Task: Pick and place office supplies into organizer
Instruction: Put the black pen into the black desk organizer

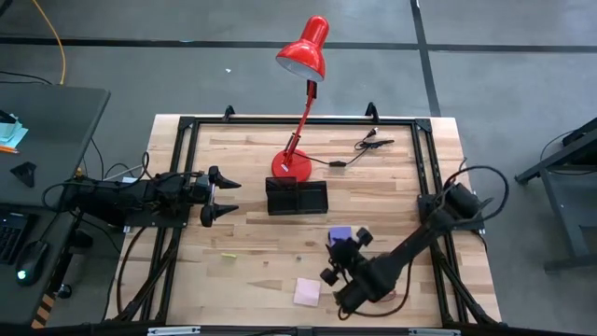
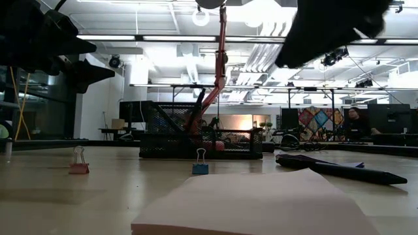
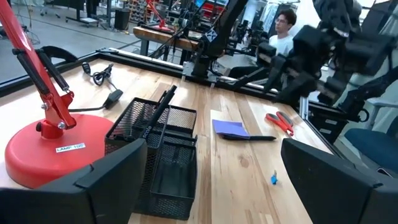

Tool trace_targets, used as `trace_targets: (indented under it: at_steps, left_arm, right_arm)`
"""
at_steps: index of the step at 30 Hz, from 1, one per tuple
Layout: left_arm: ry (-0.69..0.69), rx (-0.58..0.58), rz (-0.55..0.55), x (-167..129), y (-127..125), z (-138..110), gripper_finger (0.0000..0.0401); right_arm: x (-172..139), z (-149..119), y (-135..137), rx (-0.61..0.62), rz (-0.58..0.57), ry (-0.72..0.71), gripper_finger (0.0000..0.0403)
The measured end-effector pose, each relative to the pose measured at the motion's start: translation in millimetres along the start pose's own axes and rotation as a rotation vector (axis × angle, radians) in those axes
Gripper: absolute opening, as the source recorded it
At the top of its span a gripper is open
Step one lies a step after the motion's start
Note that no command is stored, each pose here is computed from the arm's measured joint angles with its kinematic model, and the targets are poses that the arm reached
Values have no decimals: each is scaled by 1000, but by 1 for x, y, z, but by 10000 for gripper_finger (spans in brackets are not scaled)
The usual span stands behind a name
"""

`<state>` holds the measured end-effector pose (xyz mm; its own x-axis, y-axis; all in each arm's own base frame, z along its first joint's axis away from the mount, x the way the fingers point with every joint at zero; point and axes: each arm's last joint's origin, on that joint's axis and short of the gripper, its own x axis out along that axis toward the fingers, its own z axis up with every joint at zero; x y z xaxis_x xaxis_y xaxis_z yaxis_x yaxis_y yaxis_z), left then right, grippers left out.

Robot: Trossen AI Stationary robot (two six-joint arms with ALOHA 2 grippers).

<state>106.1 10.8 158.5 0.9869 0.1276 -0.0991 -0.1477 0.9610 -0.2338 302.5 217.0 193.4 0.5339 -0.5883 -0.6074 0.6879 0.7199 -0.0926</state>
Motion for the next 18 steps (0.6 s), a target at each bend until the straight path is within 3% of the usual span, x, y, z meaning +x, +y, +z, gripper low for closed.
trace_targets:
  at_steps: [7,18]
  left_arm:
    - [-1,0,0,0,0,0,358]
    - [-1,0,0,0,0,0,358]
  right_arm:
    - [14,-31,5,100,-89,1,174]
    - [-6,-73,14,242,-21,-129,151]
